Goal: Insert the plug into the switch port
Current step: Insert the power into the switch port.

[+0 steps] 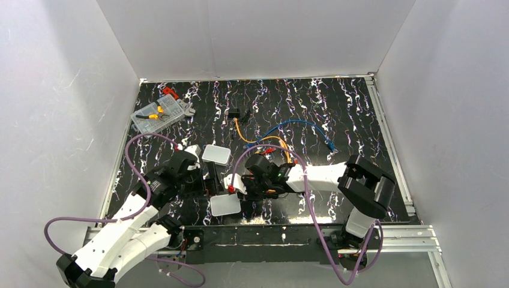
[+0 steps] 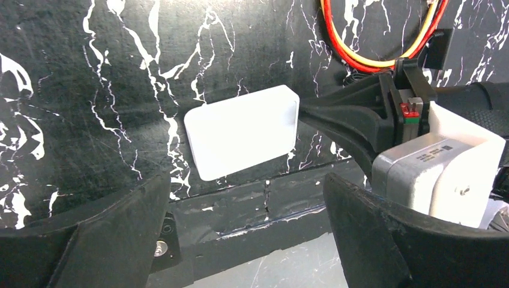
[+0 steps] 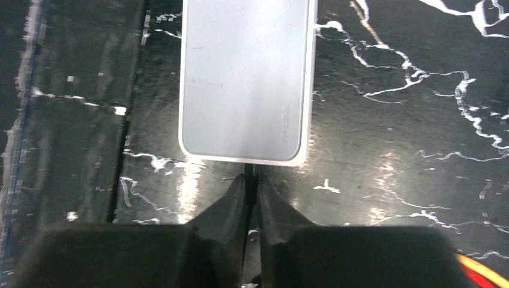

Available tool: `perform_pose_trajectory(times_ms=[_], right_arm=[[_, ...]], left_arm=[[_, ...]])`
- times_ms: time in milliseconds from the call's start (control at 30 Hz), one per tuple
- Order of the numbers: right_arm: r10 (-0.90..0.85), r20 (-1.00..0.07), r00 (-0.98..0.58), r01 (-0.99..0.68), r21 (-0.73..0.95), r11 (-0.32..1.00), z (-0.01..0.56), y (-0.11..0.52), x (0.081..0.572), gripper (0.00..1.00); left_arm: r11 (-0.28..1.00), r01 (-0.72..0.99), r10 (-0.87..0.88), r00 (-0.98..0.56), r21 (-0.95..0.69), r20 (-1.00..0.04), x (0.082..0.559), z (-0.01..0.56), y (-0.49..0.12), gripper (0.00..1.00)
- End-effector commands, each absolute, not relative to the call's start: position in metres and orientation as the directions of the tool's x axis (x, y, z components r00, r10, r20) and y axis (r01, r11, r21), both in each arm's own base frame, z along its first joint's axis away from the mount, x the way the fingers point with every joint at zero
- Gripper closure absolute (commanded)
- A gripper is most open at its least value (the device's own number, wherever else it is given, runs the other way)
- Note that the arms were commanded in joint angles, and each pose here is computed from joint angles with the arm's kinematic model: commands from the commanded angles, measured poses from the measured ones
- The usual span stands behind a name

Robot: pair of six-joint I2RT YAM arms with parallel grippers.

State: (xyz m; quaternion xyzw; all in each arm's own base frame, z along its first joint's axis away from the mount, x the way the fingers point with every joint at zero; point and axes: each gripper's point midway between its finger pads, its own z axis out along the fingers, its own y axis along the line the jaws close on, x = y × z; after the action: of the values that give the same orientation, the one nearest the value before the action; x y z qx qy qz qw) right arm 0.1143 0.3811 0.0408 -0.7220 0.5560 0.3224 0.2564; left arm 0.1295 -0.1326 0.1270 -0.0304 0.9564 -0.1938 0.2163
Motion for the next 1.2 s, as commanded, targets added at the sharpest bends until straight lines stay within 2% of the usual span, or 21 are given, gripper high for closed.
perform_pose_trajectory(times_ms=[0, 33, 133, 200, 300, 433, 567, 700, 933, 1167], right_arm=[[-0.631, -0.758, 0.163, -0.984, -0.074, -0.164, 0.056, 0.396, 0.139, 0.74], [-0.629, -0.760, 0.160, -0.985, -0.082, -0.152, 0.058, 0.396, 0.140, 0.70], [-0.608, -0.778, 0.155, -0.988, -0.121, -0.098, 0.073, 0.395, 0.148, 0.50], [-0.603, -0.785, 0.144, -0.989, -0.134, -0.063, 0.082, 0.392, 0.151, 0.43], [-0.604, -0.790, 0.107, -0.983, -0.174, 0.053, 0.101, 0.382, 0.165, 0.39], [-0.588, -0.809, 0.000, -0.911, -0.243, 0.334, 0.126, 0.355, 0.198, 0.39], [-0.496, -0.859, -0.127, -0.716, -0.266, 0.645, 0.147, 0.312, 0.231, 0.38], [-0.445, -0.850, -0.282, -0.526, -0.252, 0.813, 0.141, 0.265, 0.240, 0.28], [-0.274, -0.749, -0.603, -0.254, -0.146, 0.956, 0.117, 0.191, 0.222, 0.24], [-0.138, -0.664, -0.735, -0.133, -0.058, 0.989, 0.086, 0.156, 0.201, 0.24]], left_arm=[[0.936, -0.013, -0.186, -0.865, -0.351, -0.466, 0.136, 0.138, -0.119, 0.02], [0.937, -0.011, -0.185, -0.863, -0.350, -0.469, 0.136, 0.139, -0.118, 0.02], [0.937, -0.006, -0.184, -0.858, -0.348, -0.480, 0.138, 0.142, -0.118, 0.02], [0.937, 0.000, -0.183, -0.853, -0.349, -0.489, 0.139, 0.144, -0.118, 0.02], [0.934, 0.009, -0.184, -0.844, -0.356, -0.504, 0.141, 0.148, -0.119, 0.02], [0.934, 0.027, -0.178, -0.830, -0.356, -0.529, 0.145, 0.154, -0.118, 0.02], [0.941, 0.032, -0.166, -0.823, -0.337, -0.543, 0.147, 0.154, -0.115, 0.02], [0.939, 0.049, -0.157, -0.818, -0.339, -0.554, 0.148, 0.154, -0.117, 0.02], [0.937, 0.079, -0.135, -0.815, -0.339, -0.563, 0.149, 0.150, -0.119, 0.02], [0.928, 0.104, -0.123, -0.820, -0.357, -0.558, 0.149, 0.149, -0.125, 0.02]])
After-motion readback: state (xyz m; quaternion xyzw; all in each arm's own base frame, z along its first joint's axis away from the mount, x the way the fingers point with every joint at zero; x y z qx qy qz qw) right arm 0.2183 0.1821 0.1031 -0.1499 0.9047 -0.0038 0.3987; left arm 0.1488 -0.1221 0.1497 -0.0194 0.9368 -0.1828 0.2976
